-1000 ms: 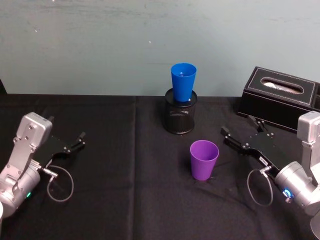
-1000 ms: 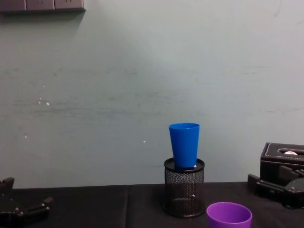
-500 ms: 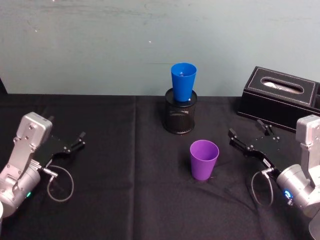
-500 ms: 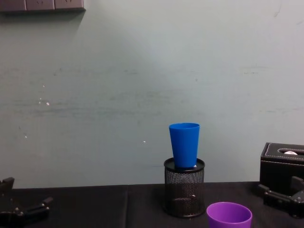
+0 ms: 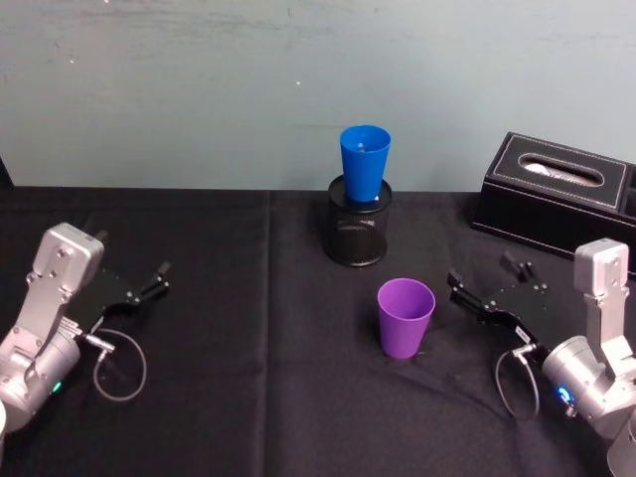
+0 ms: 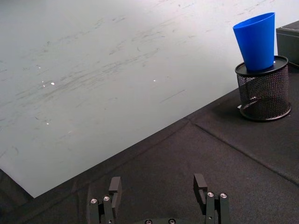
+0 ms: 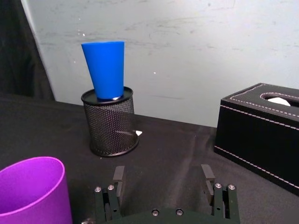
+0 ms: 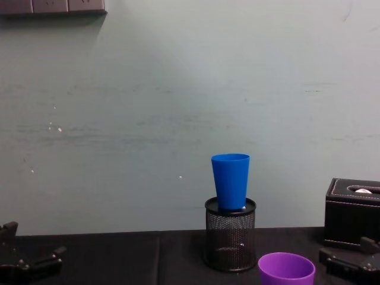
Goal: Pick up one cup with a gripper and tap it against the other cup.
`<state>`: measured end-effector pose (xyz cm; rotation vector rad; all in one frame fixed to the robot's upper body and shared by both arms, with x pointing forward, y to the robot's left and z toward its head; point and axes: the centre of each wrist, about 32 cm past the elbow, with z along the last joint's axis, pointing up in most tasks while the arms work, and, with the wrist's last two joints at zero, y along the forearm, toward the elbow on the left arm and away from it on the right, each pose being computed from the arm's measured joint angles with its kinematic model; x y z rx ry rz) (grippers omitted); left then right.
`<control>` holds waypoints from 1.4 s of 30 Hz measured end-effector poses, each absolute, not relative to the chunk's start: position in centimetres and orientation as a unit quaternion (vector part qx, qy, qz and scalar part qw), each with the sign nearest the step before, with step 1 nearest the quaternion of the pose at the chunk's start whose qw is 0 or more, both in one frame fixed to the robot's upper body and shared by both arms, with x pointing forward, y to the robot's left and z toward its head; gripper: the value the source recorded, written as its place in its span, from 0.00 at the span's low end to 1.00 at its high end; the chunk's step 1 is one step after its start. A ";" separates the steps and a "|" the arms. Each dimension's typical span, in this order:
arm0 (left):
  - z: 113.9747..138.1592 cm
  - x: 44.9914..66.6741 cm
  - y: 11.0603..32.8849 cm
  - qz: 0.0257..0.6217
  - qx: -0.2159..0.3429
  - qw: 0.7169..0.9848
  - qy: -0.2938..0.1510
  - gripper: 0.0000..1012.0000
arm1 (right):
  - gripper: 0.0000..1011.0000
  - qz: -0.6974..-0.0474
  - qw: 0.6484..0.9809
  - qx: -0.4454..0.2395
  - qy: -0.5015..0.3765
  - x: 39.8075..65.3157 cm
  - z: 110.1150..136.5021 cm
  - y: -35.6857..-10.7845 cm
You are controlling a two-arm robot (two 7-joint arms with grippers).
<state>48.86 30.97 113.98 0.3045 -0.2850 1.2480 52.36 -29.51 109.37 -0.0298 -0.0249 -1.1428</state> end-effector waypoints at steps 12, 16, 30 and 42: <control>114.0 48.9 31.0 0.580 0.141 0.791 -0.132 1.00 | 0.99 -0.539 0.842 -0.015 -0.011 52.4 109.3 -29.5; 114.0 48.9 31.0 0.580 0.141 0.791 -0.132 1.00 | 0.99 -0.539 0.842 -0.015 -0.011 52.4 109.3 -29.5; 114.0 48.9 31.0 0.580 0.141 0.791 -0.132 1.00 | 0.99 -0.539 0.842 -0.015 -0.012 52.3 109.3 -29.5; 114.0 48.9 31.0 0.580 0.141 0.791 -0.132 1.00 | 0.99 -0.539 0.842 -0.014 -0.012 52.4 109.4 -29.5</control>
